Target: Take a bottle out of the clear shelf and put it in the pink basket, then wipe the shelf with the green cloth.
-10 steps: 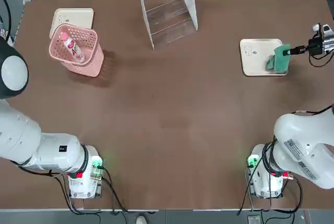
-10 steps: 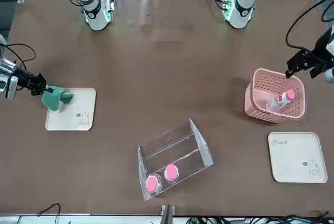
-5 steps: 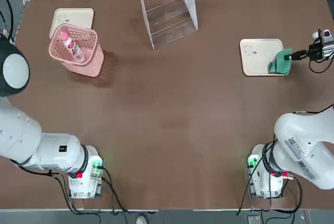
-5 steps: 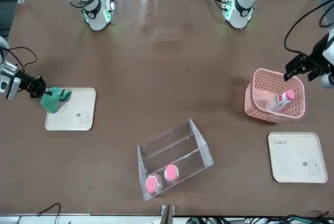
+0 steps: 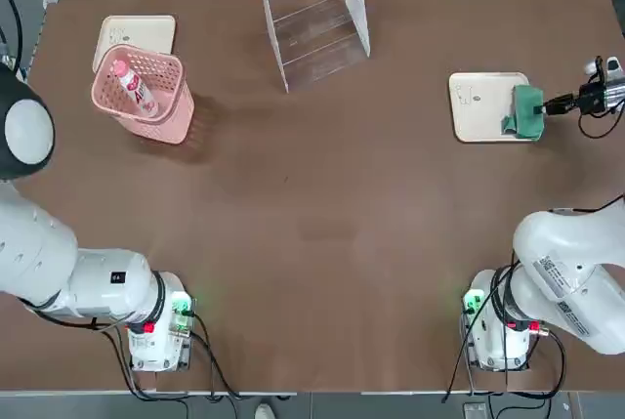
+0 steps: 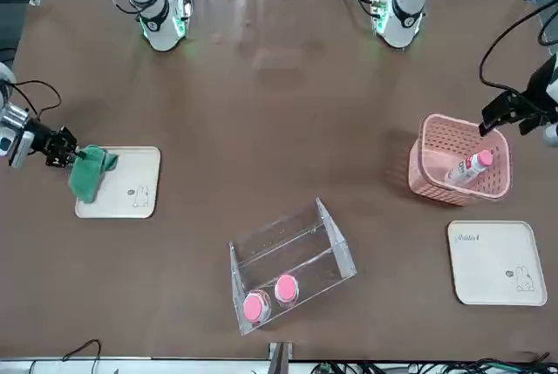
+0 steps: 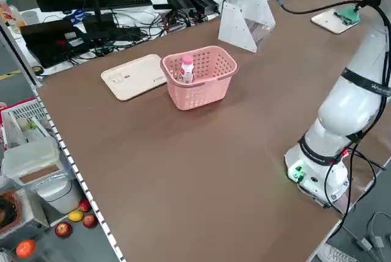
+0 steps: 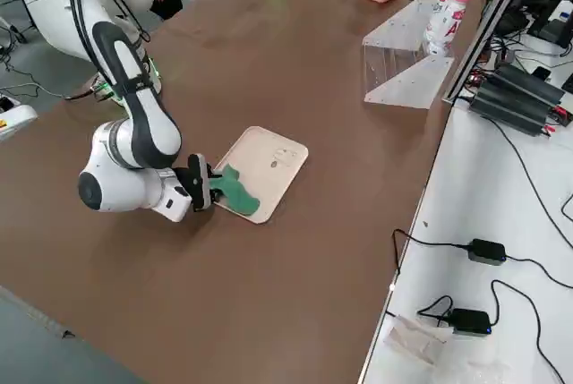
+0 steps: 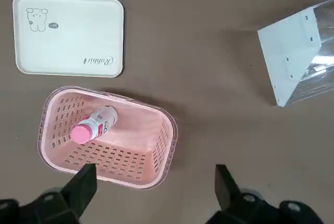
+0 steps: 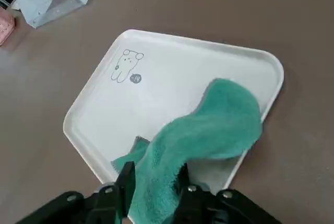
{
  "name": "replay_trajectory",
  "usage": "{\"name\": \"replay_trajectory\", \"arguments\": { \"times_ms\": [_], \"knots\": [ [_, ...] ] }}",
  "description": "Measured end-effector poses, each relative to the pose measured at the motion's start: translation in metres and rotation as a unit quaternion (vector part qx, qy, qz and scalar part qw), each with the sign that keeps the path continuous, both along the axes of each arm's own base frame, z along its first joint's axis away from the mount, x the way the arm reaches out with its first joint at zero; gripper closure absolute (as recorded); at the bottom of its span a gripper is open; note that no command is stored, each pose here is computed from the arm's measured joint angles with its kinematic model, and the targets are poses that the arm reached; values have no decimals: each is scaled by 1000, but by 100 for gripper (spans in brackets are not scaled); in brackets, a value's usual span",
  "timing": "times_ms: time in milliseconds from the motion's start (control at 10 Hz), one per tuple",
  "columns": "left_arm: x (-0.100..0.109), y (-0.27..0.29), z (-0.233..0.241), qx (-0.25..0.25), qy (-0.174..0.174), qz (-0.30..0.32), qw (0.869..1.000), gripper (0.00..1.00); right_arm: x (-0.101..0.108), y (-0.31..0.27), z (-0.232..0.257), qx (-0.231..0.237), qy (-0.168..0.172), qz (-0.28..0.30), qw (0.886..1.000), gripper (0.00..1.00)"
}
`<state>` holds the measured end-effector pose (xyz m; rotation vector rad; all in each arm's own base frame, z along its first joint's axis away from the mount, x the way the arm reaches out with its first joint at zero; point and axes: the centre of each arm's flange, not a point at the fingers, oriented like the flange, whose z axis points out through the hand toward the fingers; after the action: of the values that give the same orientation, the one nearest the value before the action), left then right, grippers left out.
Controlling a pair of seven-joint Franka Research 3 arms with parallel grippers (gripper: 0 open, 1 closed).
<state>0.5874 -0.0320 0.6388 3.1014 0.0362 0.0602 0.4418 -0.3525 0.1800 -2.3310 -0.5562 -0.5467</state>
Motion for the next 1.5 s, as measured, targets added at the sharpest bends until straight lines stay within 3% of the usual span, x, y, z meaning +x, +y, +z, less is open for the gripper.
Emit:
{"name": "replay_trajectory", "arguments": {
  "times_ms": [100, 600, 700, 1000, 1100, 1200, 1500],
  "knots": [
    [0, -1, 0, 0, 0, -1, 1000, 0, 0, 0, 0, 0, 0, 0, 1000, 42],
    [-1, -13, 0, -1, 0, -11, 1000, 0, 2, -25, 16, -35, -7, 12, 999, 32],
    [-1, -15, 0, -1, 0, -13, 1000, 0, 2, -31, 19, -40, -9, 11, 999, 21],
    [-1, -16, 0, -1, 0, -13, 1000, 0, 7, -36, 27, -46, -12, 8, 999, 18],
    [-1, -15, 0, -1, 0, -13, 1000, 0, 18, -33, 38, -53, -6, 6, 999, 13],
    [-1, -15, 0, -1, 0, -13, 1000, 0, 37, -23, 53, -71, 6, 5, 997, 1],
    [0, -5, -2, -1, 2, -5, 1000, 0, 125, 62, 116, -179, 50, -26, 982, 0]
  ]
}}
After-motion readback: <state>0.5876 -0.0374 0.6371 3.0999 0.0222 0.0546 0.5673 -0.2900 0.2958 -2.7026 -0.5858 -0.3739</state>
